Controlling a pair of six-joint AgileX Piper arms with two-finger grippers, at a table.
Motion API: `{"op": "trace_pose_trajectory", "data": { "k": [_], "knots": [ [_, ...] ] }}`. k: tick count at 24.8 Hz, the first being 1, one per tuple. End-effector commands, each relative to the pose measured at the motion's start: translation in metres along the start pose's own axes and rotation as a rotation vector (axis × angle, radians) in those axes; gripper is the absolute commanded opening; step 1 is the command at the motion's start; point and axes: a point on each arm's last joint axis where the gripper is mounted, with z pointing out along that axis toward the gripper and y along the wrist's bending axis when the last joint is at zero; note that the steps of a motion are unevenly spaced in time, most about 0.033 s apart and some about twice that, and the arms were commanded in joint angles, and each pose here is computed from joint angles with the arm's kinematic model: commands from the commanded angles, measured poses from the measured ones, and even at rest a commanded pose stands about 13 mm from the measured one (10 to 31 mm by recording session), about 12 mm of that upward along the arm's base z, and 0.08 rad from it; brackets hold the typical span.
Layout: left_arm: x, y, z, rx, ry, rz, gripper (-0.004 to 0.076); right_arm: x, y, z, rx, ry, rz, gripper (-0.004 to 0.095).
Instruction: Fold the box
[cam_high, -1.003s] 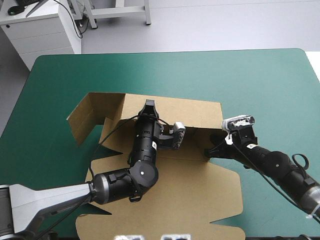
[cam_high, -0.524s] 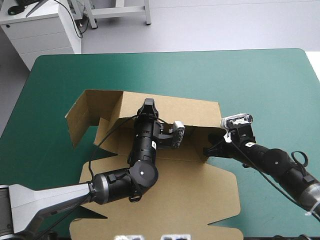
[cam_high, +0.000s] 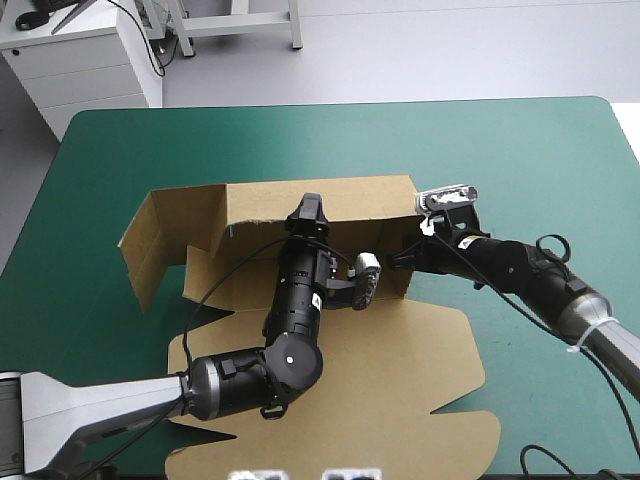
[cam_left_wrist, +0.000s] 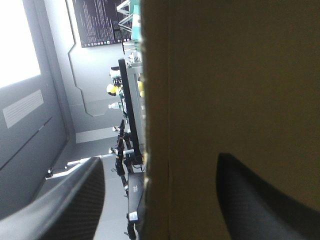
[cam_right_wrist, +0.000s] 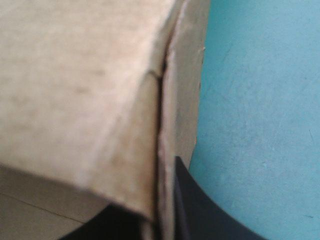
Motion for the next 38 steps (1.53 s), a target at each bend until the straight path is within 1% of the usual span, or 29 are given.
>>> {"op": "trace_pose_trajectory", "data": {
  "k": [1,7,9,10,11,12,13,14,15,19,21,24,27,29,32,34,38],
  "knots": [
    [-0.002,0.032,-0.017,-0.185,-0.011,0.015,0.0464,-0.027,-0.004,-0.003,0.032,-0.066,0.006,-0.0013],
    [-0.009,0.036,-0.041,-0.251,0.028,0.016,0.0455,-0.045,-0.028,-0.006,0.074,-0.051,0.057,-0.0013],
    [-0.012,0.036,-0.047,-0.257,0.018,0.015,0.0289,-0.045,-0.030,-0.007,0.079,-0.034,0.042,-0.0013],
    [-0.012,0.037,-0.047,-0.256,0.020,0.016,0.0081,-0.044,-0.030,-0.007,0.082,-0.017,0.028,-0.0013],
    [-0.010,0.037,-0.048,-0.240,0.022,0.024,0.0001,-0.043,-0.030,-0.007,0.083,-0.007,0.029,-0.0013],
    [-0.008,0.042,-0.048,-0.175,0.004,-0.032,0.0016,-0.042,-0.031,-0.007,0.087,0.005,0.023,-0.0013],
    [-0.006,0.048,-0.049,-0.100,-0.014,-0.110,0.0015,-0.041,-0.031,-0.007,0.093,0.012,0.019,-0.0013],
    [0.001,0.063,-0.051,0.004,-0.061,-0.249,0.0015,-0.040,-0.032,-0.007,0.097,0.022,0.016,-0.0013],
    [0.006,0.074,-0.052,0.045,-0.095,-0.328,0.0015,-0.040,-0.032,-0.007,0.097,0.029,0.014,-0.0013],
    [0.037,0.116,-0.055,0.128,-0.186,-0.594,0.0015,-0.041,-0.033,-0.010,0.118,0.064,-0.002,-0.0013],
    [0.057,0.129,-0.055,0.150,-0.203,-0.681,0.0015,-0.044,-0.033,-0.012,0.133,0.080,-0.005,-0.0013],
    [0.089,0.135,-0.053,0.231,-0.208,-0.804,0.0015,-0.050,-0.033,-0.018,0.155,0.099,-0.014,-0.0013],
    [0.120,0.134,-0.048,0.308,-0.163,-0.872,0.0015,-0.054,-0.032,-0.022,0.158,0.116,-0.024,-0.0014],
    [0.139,0.133,-0.047,0.359,-0.134,-0.942,0.0015,-0.057,-0.032,-0.024,0.160,0.122,-0.010,-0.0014],
    [0.166,0.133,-0.044,0.377,-0.098,-1.047,0.0015,-0.060,-0.031,-0.027,0.159,0.129,-0.010,-0.0013],
    [0.186,0.134,-0.042,0.383,-0.076,-1.171,0.0015,-0.059,-0.031,-0.027,0.158,0.134,-0.004,-0.0013],
    [0.219,0.129,-0.040,0.412,-0.028,-1.334,0.0015,-0.058,-0.032,-0.027,0.172,0.149,0.007,-0.0013]
  ]
}}
